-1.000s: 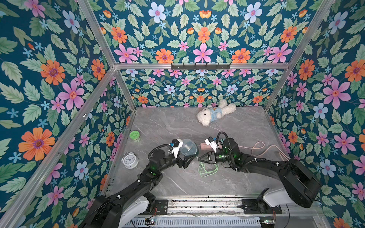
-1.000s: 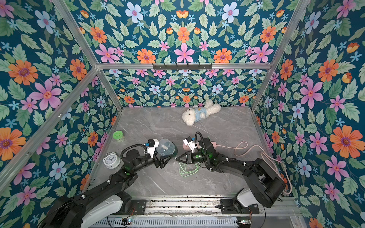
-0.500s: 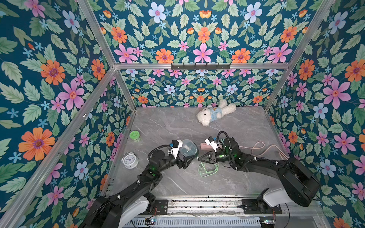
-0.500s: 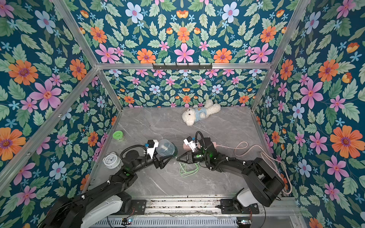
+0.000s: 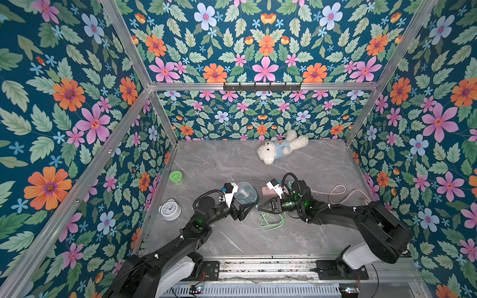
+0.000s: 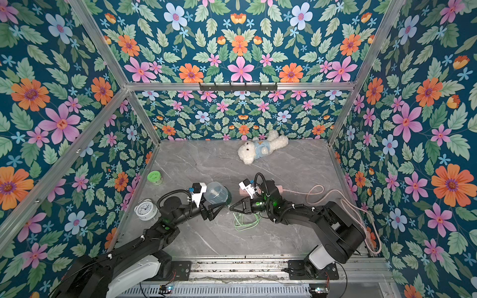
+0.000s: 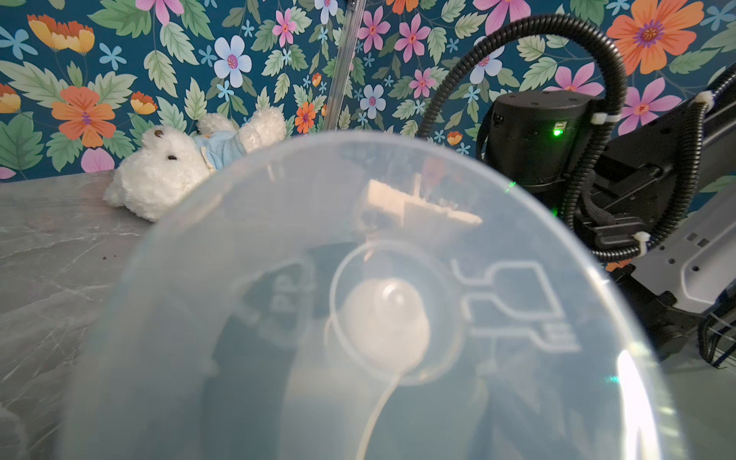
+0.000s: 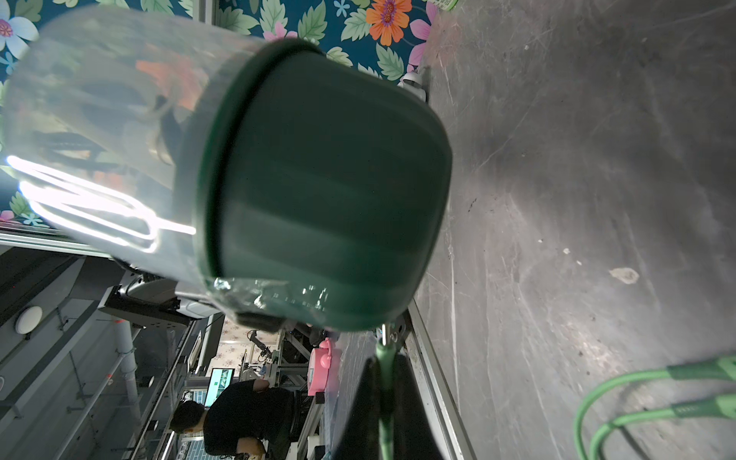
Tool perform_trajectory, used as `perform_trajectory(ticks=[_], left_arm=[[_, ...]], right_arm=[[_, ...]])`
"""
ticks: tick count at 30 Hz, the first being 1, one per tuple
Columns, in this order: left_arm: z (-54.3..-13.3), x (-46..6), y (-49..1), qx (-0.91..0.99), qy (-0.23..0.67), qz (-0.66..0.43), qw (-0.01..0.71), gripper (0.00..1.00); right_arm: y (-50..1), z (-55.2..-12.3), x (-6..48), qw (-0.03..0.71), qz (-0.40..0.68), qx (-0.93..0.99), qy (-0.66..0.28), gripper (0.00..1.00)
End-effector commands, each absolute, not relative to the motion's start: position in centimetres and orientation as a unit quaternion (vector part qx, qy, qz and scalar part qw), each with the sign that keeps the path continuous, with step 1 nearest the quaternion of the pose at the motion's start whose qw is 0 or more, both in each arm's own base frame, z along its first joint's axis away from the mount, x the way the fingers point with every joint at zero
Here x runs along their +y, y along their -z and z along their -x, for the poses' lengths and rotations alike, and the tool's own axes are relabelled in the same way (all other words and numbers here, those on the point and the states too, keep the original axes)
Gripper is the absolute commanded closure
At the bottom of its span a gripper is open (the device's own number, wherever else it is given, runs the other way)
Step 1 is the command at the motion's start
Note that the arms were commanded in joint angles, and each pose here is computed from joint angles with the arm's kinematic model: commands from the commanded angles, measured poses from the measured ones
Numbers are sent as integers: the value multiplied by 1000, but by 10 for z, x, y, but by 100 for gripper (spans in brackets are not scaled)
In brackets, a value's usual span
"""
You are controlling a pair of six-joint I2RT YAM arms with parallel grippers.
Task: Charge the cordless meat grinders
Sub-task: Insert the charging cable into the cordless meat grinder.
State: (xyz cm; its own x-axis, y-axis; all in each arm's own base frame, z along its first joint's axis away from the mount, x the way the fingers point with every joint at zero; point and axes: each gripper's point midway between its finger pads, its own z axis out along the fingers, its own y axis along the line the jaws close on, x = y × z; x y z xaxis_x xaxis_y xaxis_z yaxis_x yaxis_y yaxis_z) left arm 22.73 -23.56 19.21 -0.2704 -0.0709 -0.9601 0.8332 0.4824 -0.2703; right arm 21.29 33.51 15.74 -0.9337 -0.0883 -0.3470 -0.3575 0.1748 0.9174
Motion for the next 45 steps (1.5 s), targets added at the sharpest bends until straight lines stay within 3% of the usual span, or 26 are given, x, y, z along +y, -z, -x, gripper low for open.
perform_trajectory(ticks=[1,19,45], left_arm=[[-211,-244,-215,628,462,-315,542,28],[-201,-264,-216,635,518,-345,458,29],[-198,-268,-215,633,515,-354,456,37]], right_arm=[[-172,-226,333,146,139,745,-636,100],[-185,-214,314,200,204,751,-595,100],[-196,-247,315,216,115,762,-599,100]])
